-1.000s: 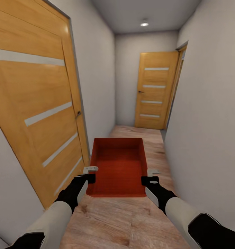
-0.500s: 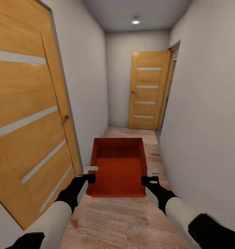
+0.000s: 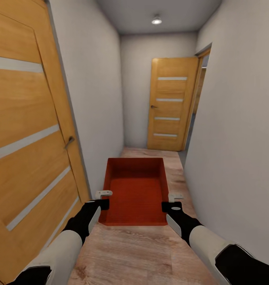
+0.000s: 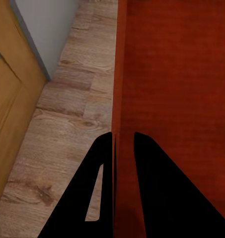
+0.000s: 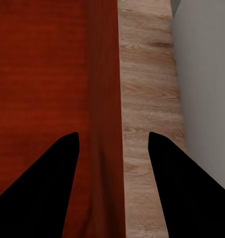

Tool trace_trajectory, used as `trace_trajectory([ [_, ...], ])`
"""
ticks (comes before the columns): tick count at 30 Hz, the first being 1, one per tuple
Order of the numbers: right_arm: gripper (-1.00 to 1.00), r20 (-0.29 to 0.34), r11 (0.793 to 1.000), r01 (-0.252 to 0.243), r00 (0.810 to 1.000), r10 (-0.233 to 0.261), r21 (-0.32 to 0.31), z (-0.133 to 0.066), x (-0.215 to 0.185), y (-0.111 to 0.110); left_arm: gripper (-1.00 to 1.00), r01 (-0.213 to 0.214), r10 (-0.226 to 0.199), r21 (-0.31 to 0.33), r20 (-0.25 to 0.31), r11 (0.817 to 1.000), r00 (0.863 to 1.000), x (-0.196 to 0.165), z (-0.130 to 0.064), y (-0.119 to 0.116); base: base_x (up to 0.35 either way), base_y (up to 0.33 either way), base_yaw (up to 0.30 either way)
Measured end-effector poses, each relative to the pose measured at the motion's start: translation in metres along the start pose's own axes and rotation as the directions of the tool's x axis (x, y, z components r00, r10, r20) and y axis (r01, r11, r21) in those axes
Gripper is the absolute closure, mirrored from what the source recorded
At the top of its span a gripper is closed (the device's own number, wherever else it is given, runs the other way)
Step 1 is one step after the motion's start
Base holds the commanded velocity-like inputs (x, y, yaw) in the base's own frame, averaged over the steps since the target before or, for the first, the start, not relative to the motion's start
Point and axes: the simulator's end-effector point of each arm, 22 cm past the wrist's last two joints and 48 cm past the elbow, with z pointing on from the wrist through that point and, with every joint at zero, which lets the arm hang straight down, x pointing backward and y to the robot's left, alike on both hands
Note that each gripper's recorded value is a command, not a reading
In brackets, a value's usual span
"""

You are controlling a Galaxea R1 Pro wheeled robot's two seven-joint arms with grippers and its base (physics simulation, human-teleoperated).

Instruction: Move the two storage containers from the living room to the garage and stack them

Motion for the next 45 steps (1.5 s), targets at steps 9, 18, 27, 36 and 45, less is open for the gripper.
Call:
trace_trajectory([
  [9,1.00,0.000,1.000,0.000,1.000,0.000,0.000,0.0000,0.0000,0.0000,1.00,0.000,0.000,0.000,0.000,1.000,1.000,0.0000,0.0000,0.0000,0.322,0.000,-0.002],
  [18,1.00,0.000,1.000,0.000,1.000,0.000,0.000,0.0000,-0.0001,-0.0002,1.00,0.000,0.000,0.000,0.000,1.000,1.000,-0.0002,0.0000,-0.0002,0.322,0.000,-0.187],
  [27,1.00,0.000,1.000,0.000,1.000,0.000,0.000,-0.0001,0.0000,0.0001,1.00,0.000,0.000,0.000,0.000,1.000,1.000,0.0000,0.0000,0.0002,0.322,0.000,-0.108],
  [36,1.00,0.000,1.000,0.000,1.000,0.000,0.000,0.0000,0.0000,0.0000,1.00,0.000,0.000,0.000,0.000,1.000,1.000,0.0000,0.0000,0.0000,0.322,0.000,-0.002],
  [45,1.00,0.000,1.000,0.000,1.000,0.000,0.000,0.0000,0.0000,0.0000,1.00,0.000,0.000,0.000,0.000,1.000,1.000,0.0000,0.0000,0.0000,0.322,0.000,0.000],
])
